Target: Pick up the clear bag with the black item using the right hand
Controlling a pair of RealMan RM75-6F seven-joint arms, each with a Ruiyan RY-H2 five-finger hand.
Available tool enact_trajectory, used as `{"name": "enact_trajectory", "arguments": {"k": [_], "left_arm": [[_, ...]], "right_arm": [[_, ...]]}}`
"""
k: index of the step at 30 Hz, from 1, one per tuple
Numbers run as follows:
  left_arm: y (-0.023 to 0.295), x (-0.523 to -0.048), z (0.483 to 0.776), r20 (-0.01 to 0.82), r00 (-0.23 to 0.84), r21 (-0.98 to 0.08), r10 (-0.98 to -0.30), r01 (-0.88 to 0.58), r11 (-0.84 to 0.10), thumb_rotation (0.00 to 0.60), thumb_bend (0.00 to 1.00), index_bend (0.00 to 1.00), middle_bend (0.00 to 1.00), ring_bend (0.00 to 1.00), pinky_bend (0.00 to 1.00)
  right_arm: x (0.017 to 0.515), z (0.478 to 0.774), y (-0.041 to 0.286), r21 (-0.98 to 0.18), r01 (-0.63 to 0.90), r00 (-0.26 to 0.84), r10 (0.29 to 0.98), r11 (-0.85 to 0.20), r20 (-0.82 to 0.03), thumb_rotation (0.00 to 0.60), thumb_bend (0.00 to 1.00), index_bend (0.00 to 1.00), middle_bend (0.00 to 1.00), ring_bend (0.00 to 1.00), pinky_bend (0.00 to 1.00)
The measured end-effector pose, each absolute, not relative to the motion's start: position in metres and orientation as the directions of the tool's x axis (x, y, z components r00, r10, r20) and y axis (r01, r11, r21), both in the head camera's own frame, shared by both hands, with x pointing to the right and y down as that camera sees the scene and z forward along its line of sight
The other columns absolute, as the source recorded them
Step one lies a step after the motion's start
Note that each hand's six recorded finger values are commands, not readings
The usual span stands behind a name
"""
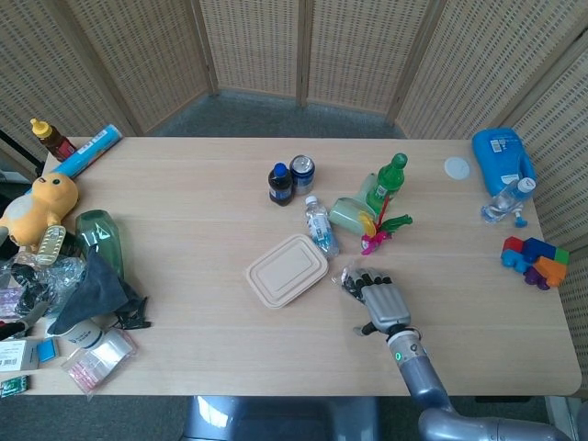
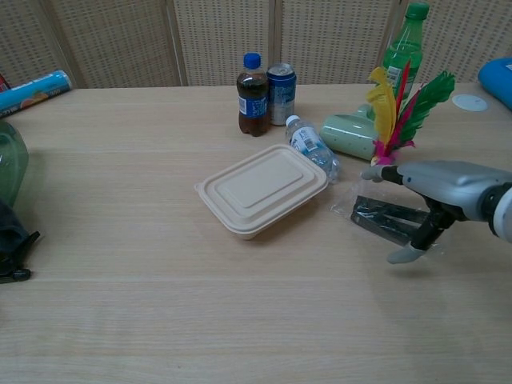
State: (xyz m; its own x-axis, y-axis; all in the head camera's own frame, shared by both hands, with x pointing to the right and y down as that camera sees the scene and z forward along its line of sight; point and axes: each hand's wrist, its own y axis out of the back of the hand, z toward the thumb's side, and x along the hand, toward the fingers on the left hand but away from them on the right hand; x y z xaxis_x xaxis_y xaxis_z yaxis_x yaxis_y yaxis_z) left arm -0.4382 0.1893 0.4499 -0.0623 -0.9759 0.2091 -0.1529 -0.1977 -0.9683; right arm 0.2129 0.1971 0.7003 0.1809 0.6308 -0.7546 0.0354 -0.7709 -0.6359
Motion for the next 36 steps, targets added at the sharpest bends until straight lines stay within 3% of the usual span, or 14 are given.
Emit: {"name": "enact_trajectory", "arguments": {"k": [10,23,27,33,36], "left_arm": [[0.191,-0.434,0.452,0.219,-0.051,-0.965,-0.974,-0.160,-0.209,0.600,0.00,0.00,0.00,0.00,0.00],[0.191,-0.435,0.452,0.223,-0.053,-0.964,-0.973,-0.162,-0.212,0.600,0.00,0.00,0.00,0.00,0.00],[0.191,-0.435,0.451,0.221,-0.053,-0.964,-0.974,-0.163,-0.210,0.600,0.00,0.00,0.00,0.00,0.00],[0.191,-0.436,0.452,0.224,-0.054,-0.963,-0.973,-0.164,-0.212,0.600,0.00,0.00,0.00,0.00,0.00],[0.192,-0.435,0.453,0.228,-0.051,-0.962,-0.972,-0.163,-0.217,0.600,0.00,0.00,0.00,0.00,0.00]], "right_arm": [[0.236,0.711,0.184,-0.649,0.080,0.133,0.653,-0.757,-0.745,0.550,0.00,0.00,0.00,0.00,0.00],[0.232,0.732,0.205,-0.641,0.075,0.119,0.645,-0.764,-0.754,0.552,0.00,0.00,0.00,0.00,0.00],[0.230,0.735,0.203,-0.654,0.092,0.106,0.661,-0.751,-0.743,0.587,0.00,0.00,0.00,0.00,0.01],[0.237,0.739,0.197,-0.689,0.100,0.084,0.696,-0.718,-0.713,0.600,0.00,0.00,0.00,0.00,0.15],[0.241,0.742,0.198,-0.694,0.100,0.075,0.701,-0.713,-0.709,0.600,0.00,0.09,0.04,0.01,0.26]]}}
